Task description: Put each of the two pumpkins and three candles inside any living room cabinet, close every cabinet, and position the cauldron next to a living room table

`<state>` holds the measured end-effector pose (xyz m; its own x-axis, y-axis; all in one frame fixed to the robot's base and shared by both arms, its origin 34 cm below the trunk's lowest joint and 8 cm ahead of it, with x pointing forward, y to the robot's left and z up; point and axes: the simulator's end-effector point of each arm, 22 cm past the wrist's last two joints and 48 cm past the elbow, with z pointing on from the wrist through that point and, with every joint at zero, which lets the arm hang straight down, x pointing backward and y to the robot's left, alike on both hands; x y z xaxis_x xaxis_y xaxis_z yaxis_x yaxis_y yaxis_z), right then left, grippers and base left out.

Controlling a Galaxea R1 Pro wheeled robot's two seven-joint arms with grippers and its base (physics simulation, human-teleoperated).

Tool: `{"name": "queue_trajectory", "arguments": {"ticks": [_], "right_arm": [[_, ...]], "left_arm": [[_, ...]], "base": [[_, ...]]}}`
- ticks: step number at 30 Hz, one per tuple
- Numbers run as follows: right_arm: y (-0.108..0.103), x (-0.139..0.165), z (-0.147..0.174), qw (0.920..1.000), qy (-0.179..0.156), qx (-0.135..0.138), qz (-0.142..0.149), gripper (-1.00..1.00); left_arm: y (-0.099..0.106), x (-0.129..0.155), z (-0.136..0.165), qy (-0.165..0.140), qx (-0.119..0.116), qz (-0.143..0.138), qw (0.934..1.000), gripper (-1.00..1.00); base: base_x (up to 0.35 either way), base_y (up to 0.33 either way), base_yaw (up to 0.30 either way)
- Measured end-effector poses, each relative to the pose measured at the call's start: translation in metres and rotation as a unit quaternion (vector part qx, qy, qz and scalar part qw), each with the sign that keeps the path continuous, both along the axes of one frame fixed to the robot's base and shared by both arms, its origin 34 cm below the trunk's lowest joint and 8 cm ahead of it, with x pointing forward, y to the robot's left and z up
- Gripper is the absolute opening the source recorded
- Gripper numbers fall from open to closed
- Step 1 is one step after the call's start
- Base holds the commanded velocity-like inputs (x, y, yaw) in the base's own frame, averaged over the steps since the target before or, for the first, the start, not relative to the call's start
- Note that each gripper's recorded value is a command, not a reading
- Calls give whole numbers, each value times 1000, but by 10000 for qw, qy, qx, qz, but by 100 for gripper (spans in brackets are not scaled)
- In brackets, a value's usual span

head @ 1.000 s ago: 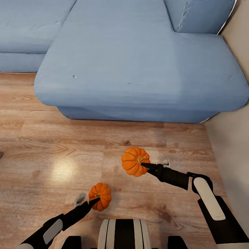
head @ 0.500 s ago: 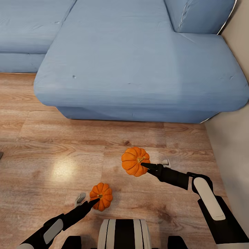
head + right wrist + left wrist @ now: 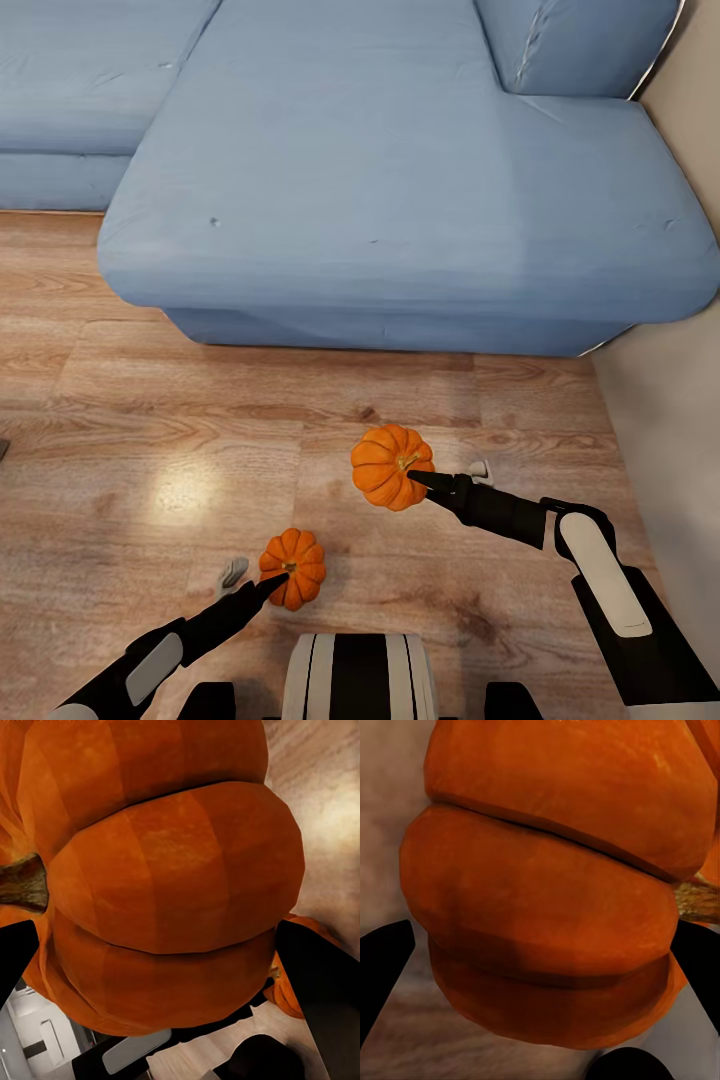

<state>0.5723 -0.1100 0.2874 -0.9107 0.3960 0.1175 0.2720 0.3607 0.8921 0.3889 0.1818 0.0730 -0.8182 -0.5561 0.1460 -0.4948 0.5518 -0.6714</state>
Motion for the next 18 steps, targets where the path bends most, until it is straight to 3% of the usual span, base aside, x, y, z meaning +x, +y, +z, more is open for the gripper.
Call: {"name": "queue_trajectory", "arguments": {"ticks": [18], "right_arm": [[0, 5, 13, 9999, -121, -3, -3, -100]], "left_arm": [[2, 12, 9, -148, -5, -8, 9999, -100]], "base": [[0, 0, 0]]}}
